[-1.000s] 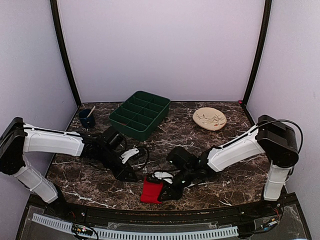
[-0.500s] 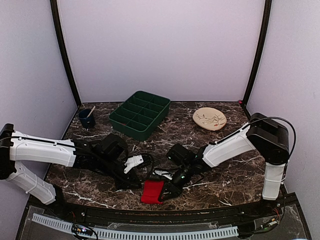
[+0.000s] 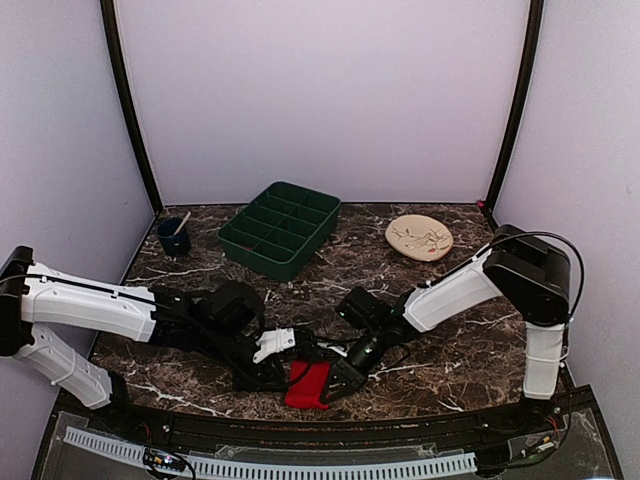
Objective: Roll the socks
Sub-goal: Roll the sock at the center of the board.
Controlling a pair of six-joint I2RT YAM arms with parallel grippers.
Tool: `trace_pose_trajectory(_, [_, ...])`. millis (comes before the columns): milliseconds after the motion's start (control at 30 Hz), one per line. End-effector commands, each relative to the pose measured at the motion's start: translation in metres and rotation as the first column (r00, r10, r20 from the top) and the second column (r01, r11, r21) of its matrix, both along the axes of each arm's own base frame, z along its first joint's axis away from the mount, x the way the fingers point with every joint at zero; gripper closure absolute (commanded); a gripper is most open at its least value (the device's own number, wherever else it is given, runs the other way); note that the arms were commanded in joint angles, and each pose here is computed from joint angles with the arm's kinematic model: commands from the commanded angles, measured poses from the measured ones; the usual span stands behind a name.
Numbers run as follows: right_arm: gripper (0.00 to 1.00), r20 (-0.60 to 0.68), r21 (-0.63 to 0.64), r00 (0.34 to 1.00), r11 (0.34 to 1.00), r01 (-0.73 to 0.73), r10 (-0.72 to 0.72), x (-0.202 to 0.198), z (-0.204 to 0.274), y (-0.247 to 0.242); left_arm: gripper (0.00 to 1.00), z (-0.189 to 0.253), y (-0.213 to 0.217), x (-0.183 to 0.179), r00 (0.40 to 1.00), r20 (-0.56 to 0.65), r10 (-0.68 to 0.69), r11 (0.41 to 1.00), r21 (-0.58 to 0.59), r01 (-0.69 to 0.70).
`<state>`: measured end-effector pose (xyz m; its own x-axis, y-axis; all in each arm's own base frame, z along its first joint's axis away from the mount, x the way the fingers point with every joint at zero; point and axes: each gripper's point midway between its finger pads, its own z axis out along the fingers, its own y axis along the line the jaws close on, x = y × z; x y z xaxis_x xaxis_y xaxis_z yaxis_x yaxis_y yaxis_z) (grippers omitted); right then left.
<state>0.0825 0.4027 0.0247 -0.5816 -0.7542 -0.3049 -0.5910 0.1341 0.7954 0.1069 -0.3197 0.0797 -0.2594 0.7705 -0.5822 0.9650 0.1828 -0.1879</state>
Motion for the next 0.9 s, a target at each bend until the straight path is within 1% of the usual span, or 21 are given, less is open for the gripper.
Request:
trace_pose_trajectory(0, [1.0, -0.051, -0.012, 0.999, 1.0, 0.011, -0.011, 0.003, -0.002, 0.0, 0.69, 0.001, -0.008, -0.01, 0.997, 0.018, -0.08, 0.997, 0.005, 0.08])
trace_pose_trajectory(200, [1.0, -0.079, -0.013, 0.997, 1.0, 0.011, -0.012, 0.004, -0.002, 0.0, 0.67, -0.01, -0.014, -0.022, 0.987, 0.033, -0.157, 0.986, 0.052, 0.155])
trace_pose_trajectory(467, [1.0, -0.097, -0.014, 0.995, 1.0, 0.006, -0.007, 0.003, -0.001, 0.0, 0.67, -0.021, -0.022, -0.024, 0.976, 0.062, -0.208, 0.975, 0.087, 0.203])
trace_pose_trajectory(567, [1.0, -0.101, -0.014, 0.995, 1.0, 0.003, -0.004, 0.003, -0.001, -0.001, 0.67, -0.028, -0.022, -0.023, 0.973, 0.081, -0.216, 0.971, 0.117, 0.206])
trace_pose_trajectory(700, [1.0, -0.107, -0.013, 0.994, 1.0, -0.002, 0.0, 0.002, -0.001, 0.0, 0.67, -0.035, -0.023, -0.013, 0.967, 0.153, -0.202, 0.972, 0.156, 0.178])
trace_pose_trajectory(867, [1.0, -0.107, -0.011, 0.994, 1.0, -0.006, 0.004, 0.002, 0.0, 0.0, 0.67, -0.039, -0.026, -0.011, 0.967, 0.158, -0.201, 0.972, 0.158, 0.176])
